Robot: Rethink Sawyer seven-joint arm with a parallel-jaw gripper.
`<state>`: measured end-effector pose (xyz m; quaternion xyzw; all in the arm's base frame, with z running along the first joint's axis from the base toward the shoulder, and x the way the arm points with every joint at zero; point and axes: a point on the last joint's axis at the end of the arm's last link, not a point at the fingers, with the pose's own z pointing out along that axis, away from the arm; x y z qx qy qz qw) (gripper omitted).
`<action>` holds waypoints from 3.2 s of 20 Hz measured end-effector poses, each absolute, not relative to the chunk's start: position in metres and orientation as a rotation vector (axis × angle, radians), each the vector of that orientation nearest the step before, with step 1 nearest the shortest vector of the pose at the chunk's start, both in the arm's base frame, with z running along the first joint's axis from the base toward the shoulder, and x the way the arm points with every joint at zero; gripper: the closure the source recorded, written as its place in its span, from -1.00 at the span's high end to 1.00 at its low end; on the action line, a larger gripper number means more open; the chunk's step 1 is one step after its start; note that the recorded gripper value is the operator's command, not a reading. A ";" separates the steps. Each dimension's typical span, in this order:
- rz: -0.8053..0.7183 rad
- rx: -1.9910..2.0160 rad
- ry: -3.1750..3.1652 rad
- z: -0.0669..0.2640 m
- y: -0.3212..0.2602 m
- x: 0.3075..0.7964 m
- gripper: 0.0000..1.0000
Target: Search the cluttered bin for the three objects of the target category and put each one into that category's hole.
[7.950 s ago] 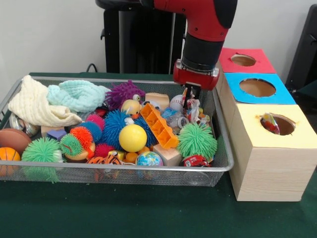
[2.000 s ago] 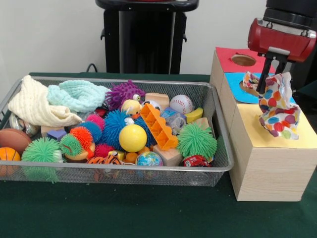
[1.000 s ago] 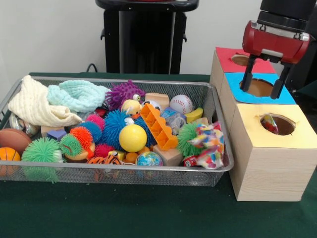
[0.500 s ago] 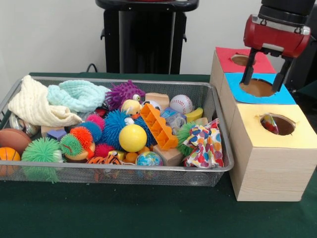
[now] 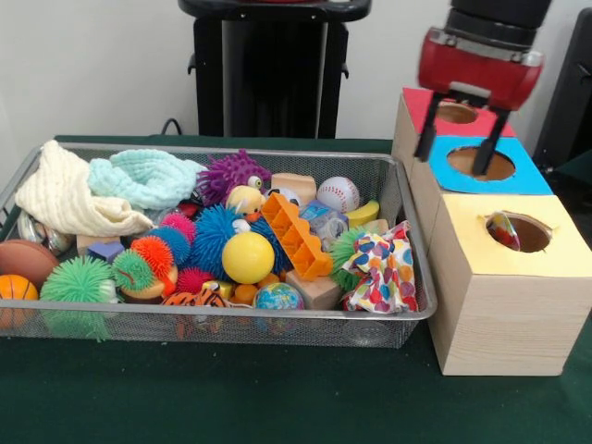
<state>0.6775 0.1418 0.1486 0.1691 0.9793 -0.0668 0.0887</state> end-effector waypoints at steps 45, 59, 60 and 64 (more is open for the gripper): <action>-0.117 0.596 2.959 0.027 0.118 0.650 1.00; -0.130 0.590 2.965 0.018 0.116 0.650 1.00; -0.130 0.589 2.964 0.018 0.116 0.650 1.00; -0.131 0.587 2.955 0.018 0.116 0.651 -1.00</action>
